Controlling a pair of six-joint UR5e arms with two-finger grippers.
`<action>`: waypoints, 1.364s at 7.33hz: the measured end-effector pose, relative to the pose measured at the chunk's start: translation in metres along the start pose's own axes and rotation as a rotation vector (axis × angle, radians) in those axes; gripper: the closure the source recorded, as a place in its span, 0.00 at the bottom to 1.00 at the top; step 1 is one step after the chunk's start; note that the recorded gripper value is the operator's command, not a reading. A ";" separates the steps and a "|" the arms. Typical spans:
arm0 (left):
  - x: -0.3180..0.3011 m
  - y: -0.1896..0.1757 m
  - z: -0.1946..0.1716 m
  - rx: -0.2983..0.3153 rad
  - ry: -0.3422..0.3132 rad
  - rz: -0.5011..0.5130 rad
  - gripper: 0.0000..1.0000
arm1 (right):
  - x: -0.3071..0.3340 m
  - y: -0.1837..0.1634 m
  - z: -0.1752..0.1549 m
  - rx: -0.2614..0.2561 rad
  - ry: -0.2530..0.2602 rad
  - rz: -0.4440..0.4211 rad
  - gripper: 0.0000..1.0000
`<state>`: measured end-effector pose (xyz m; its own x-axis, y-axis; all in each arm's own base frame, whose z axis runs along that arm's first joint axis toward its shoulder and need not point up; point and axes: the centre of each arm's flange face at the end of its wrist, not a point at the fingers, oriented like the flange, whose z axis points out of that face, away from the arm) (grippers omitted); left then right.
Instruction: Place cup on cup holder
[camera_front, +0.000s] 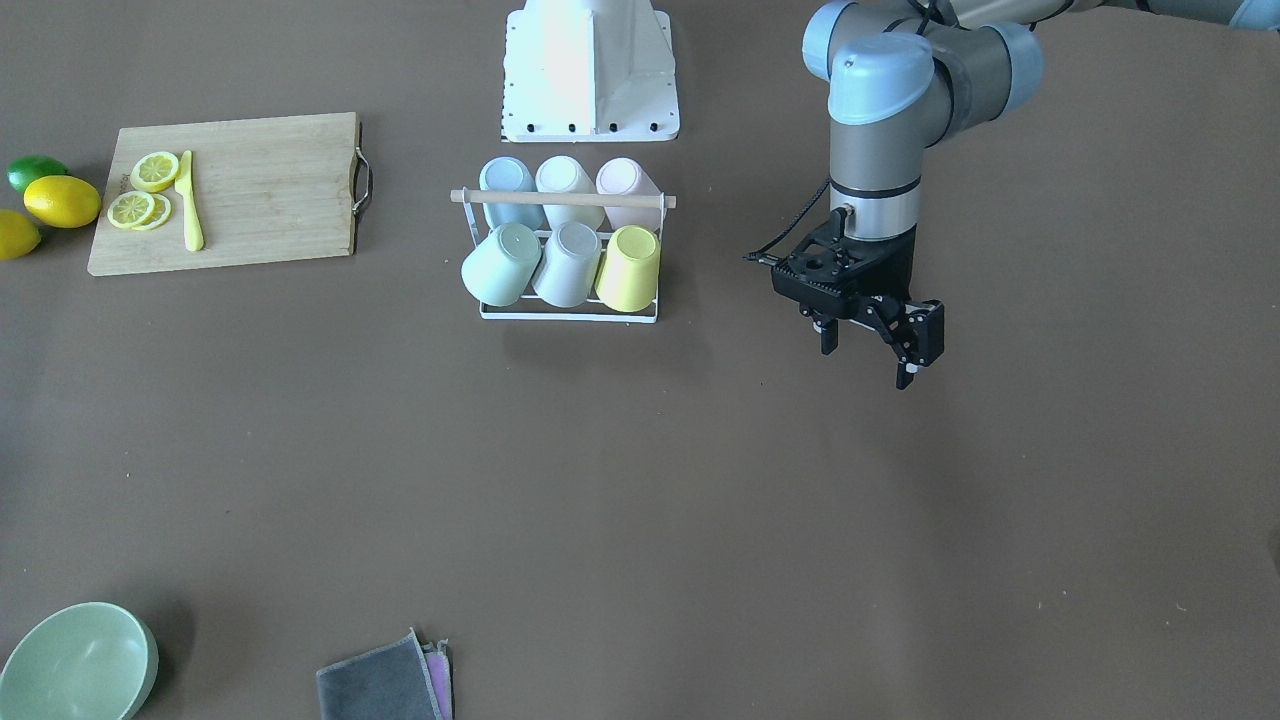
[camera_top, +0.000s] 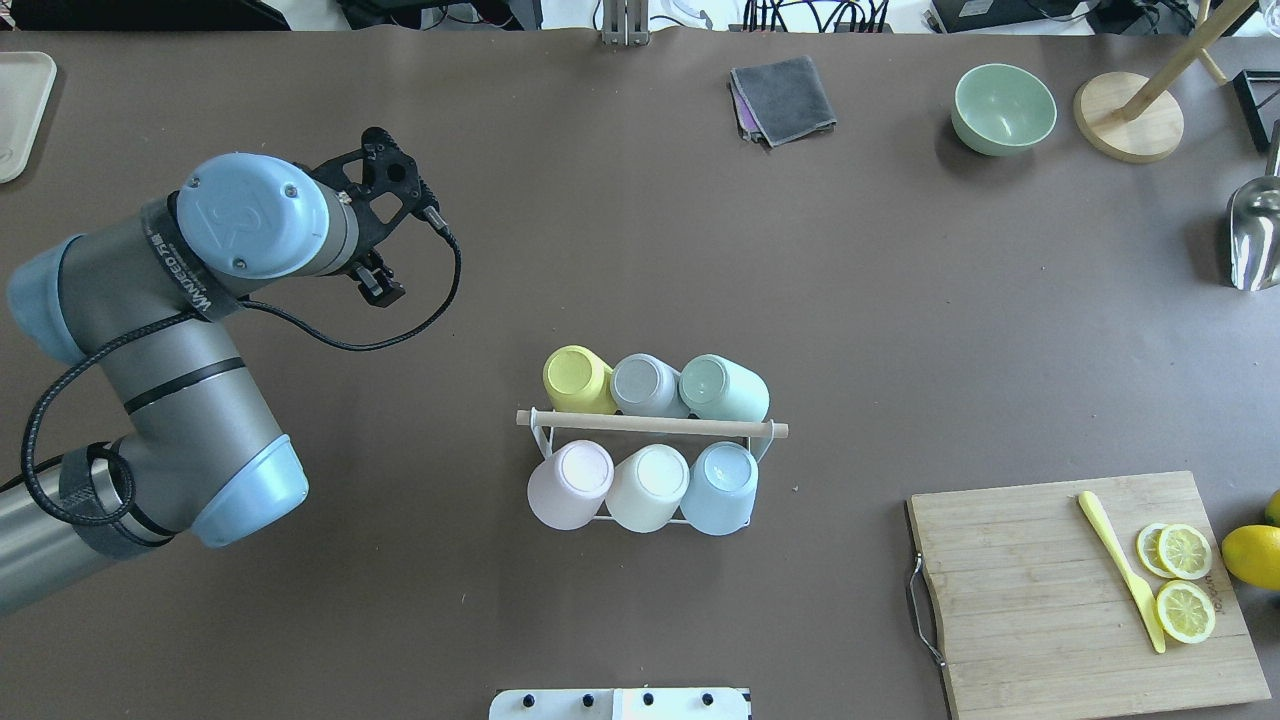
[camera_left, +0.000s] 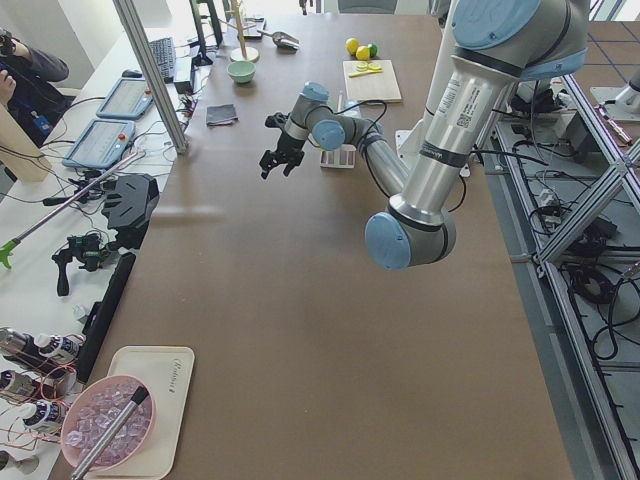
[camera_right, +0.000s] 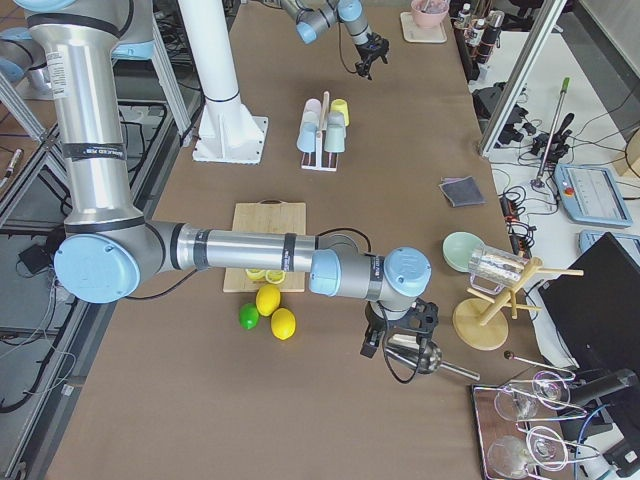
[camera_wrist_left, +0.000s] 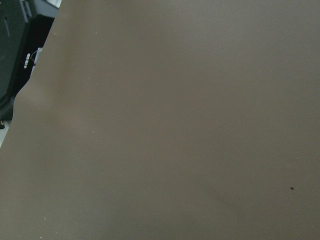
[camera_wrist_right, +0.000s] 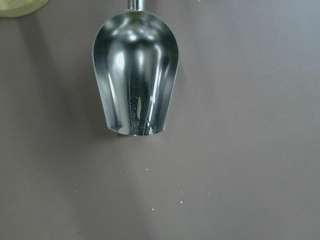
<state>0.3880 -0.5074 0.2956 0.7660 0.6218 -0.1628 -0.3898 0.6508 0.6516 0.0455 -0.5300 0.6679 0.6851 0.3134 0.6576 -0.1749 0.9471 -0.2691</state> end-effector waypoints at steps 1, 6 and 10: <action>-0.035 0.011 0.002 -0.038 0.050 -0.062 0.02 | 0.000 0.000 0.000 -0.001 0.000 0.000 0.00; -0.317 0.211 0.012 -0.252 0.242 -0.600 0.02 | -0.004 0.000 -0.004 0.011 0.032 -0.004 0.00; -0.347 0.385 -0.004 -0.318 0.319 -0.825 0.02 | -0.004 -0.004 -0.010 0.036 0.078 -0.010 0.00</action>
<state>-0.0295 -0.4705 0.6004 0.7045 -0.0297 -0.7091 0.0564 0.9983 0.0143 0.0504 -0.5356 0.6595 0.7398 0.2988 0.6028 -0.1922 0.9525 -0.2362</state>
